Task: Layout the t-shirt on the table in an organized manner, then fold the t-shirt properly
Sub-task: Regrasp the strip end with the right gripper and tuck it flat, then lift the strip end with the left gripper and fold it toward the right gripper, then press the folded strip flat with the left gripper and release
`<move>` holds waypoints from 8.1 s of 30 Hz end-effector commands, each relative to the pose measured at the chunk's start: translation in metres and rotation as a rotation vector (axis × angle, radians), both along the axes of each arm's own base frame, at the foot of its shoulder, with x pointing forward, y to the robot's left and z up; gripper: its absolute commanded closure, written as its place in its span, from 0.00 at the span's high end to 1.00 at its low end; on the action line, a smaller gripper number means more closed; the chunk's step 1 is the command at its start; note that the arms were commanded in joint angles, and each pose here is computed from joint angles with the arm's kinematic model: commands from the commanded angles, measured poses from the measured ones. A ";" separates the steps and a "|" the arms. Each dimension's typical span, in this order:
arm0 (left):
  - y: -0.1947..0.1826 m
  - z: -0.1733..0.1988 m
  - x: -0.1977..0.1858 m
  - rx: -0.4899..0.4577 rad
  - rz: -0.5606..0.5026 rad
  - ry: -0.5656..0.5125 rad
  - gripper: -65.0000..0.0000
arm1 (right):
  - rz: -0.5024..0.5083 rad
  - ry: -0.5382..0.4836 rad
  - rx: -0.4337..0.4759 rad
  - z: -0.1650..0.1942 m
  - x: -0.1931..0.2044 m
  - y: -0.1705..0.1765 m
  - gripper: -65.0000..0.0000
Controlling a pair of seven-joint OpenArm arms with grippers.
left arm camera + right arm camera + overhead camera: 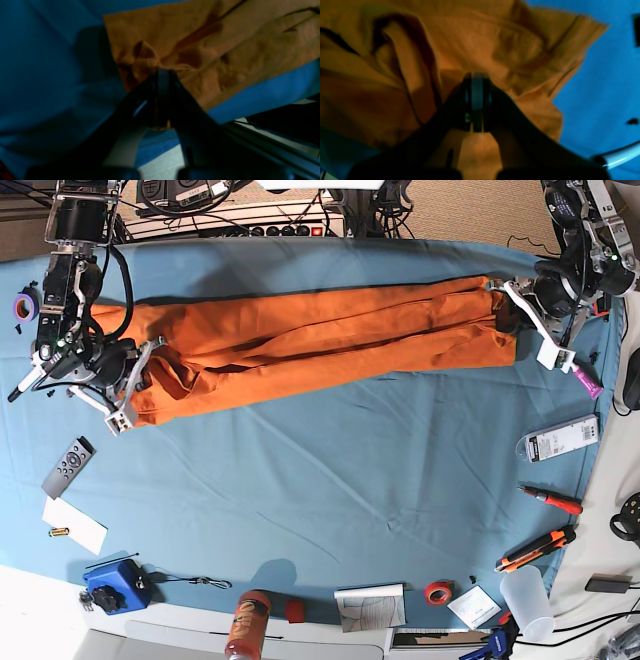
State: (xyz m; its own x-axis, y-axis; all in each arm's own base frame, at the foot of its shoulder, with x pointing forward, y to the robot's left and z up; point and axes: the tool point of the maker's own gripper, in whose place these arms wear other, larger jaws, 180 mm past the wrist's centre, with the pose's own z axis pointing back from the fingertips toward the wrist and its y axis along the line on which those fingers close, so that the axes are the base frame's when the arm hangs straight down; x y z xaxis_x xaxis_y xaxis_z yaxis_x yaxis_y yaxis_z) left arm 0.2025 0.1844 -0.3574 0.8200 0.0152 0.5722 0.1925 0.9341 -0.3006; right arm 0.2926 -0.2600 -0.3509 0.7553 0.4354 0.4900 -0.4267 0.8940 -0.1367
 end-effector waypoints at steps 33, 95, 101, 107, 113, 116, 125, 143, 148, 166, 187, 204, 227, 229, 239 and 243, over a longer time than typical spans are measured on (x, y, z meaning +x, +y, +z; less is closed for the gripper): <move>0.003 0.007 0.004 0.017 -0.005 -0.032 0.00 | 0.096 -0.074 -0.031 0.040 0.008 0.012 0.24; -0.020 0.009 -0.021 0.006 0.002 -0.010 0.00 | 0.083 0.053 -0.364 0.023 -0.031 -0.013 0.00; -0.015 0.002 -0.023 0.024 0.013 0.008 0.00 | 0.073 0.086 -0.346 0.010 -0.045 -0.011 0.00; -0.014 0.000 -0.027 0.015 0.040 0.021 0.48 | 0.076 0.083 -0.344 0.010 -0.045 -0.011 0.12; -0.013 0.003 -0.038 0.028 0.070 0.048 0.52 | 0.065 0.108 -0.356 0.009 -0.049 -0.014 0.22; -0.013 0.014 -0.037 0.061 0.056 0.016 0.52 | 0.072 0.108 -0.299 0.009 -0.049 -0.006 0.22; 0.004 0.035 -0.032 0.173 0.141 -0.041 0.52 | -0.038 0.041 -0.228 0.032 -0.041 -0.029 0.22; 0.002 -0.027 -0.027 -0.035 0.224 0.114 0.52 | -0.237 -0.205 -0.101 0.095 -0.025 -0.079 0.22; -0.014 -0.033 -0.031 -0.152 0.192 0.138 0.52 | -0.237 -0.205 -0.102 0.095 -0.025 -0.080 0.22; -0.032 -0.024 -0.021 -0.261 0.120 0.072 0.00 | -0.233 -0.221 -0.096 0.097 -0.023 -0.079 0.22; 0.049 0.040 0.019 -0.020 -0.008 -0.129 0.00 | -0.245 -0.341 -0.034 0.103 -0.006 -0.066 0.22; -0.095 0.074 0.011 0.087 -0.316 -0.304 0.00 | -0.271 -0.335 0.037 0.087 -0.008 -0.049 0.22; -0.235 0.048 0.018 -0.066 -0.511 -0.279 0.00 | -0.277 -0.335 0.017 0.087 -0.008 -0.053 0.22; -0.237 0.053 0.020 -0.080 -0.507 -0.309 0.14 | -0.277 -0.336 0.018 0.087 -0.008 -0.053 0.22; -0.247 0.094 0.028 -0.138 -0.467 -0.425 0.42 | -0.276 -0.348 0.014 0.089 -0.007 -0.053 0.22; -0.212 0.092 0.049 0.032 -0.300 -0.427 0.31 | -0.276 -0.347 0.014 0.089 -0.007 -0.053 0.22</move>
State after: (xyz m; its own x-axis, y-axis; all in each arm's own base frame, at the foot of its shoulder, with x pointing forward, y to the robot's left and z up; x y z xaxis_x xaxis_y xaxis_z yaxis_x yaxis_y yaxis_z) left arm 0.2493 -0.0245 -0.2754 0.5044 -0.2270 0.8331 0.5430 0.8336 -0.1016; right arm 0.2790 -0.3099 -0.2768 0.6701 0.2131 0.7111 -0.1070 0.9756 -0.1915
